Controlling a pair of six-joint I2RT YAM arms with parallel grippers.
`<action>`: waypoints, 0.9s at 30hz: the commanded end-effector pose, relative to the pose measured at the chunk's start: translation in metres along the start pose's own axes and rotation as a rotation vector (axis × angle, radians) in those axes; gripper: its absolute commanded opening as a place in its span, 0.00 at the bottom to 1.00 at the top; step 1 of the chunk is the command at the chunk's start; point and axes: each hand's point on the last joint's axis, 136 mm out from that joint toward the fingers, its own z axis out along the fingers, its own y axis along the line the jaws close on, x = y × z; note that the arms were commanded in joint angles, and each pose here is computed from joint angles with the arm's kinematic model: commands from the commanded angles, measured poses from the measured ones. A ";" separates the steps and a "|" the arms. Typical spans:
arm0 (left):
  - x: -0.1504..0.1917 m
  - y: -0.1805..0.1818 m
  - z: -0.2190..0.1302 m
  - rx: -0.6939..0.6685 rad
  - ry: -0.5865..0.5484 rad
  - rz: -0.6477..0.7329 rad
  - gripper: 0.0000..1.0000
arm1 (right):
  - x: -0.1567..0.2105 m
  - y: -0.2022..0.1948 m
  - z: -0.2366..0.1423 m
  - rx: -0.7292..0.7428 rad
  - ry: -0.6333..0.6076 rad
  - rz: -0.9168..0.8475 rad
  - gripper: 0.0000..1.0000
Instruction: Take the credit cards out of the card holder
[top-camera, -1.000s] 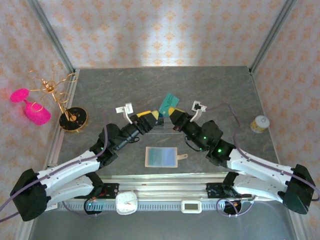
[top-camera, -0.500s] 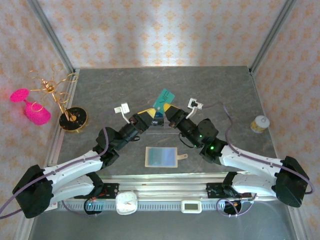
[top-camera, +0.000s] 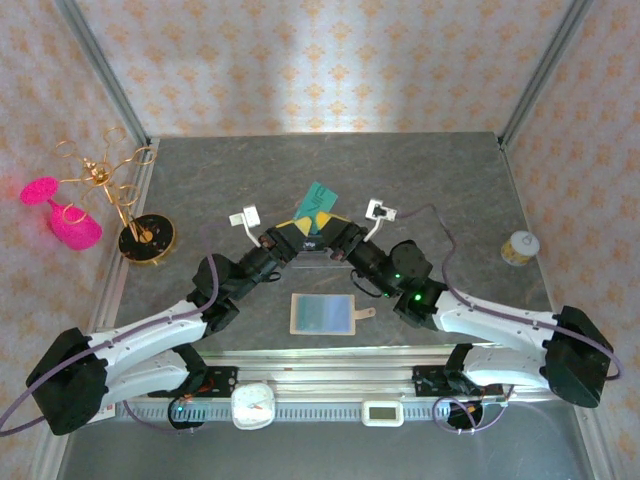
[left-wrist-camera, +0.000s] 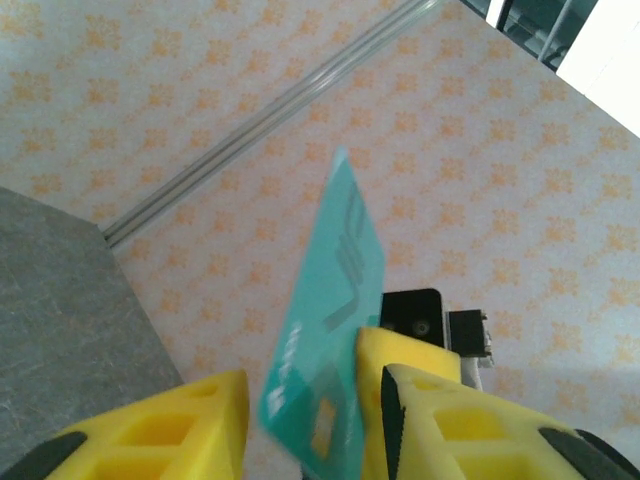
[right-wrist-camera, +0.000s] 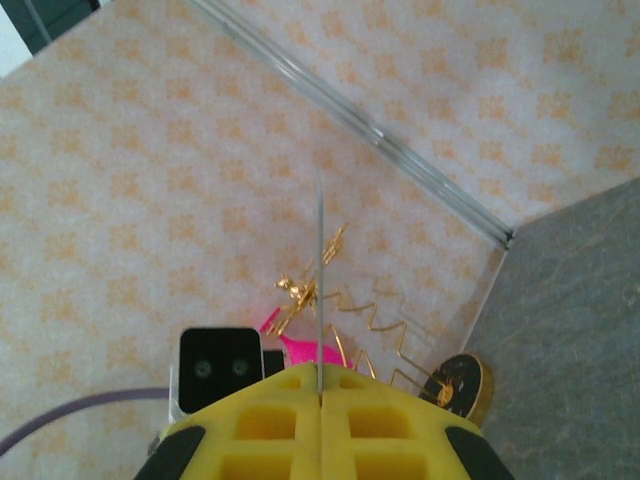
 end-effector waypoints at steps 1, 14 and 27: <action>-0.016 -0.026 0.001 0.081 -0.043 0.042 0.31 | 0.007 0.009 0.002 -0.035 0.031 0.001 0.00; -0.010 0.021 0.007 -0.256 0.121 0.352 0.00 | -0.006 -0.062 -0.056 0.271 0.095 -0.072 0.25; 0.040 0.075 0.056 -0.281 0.585 0.889 0.00 | -0.023 -0.130 -0.118 0.495 0.111 -0.058 0.11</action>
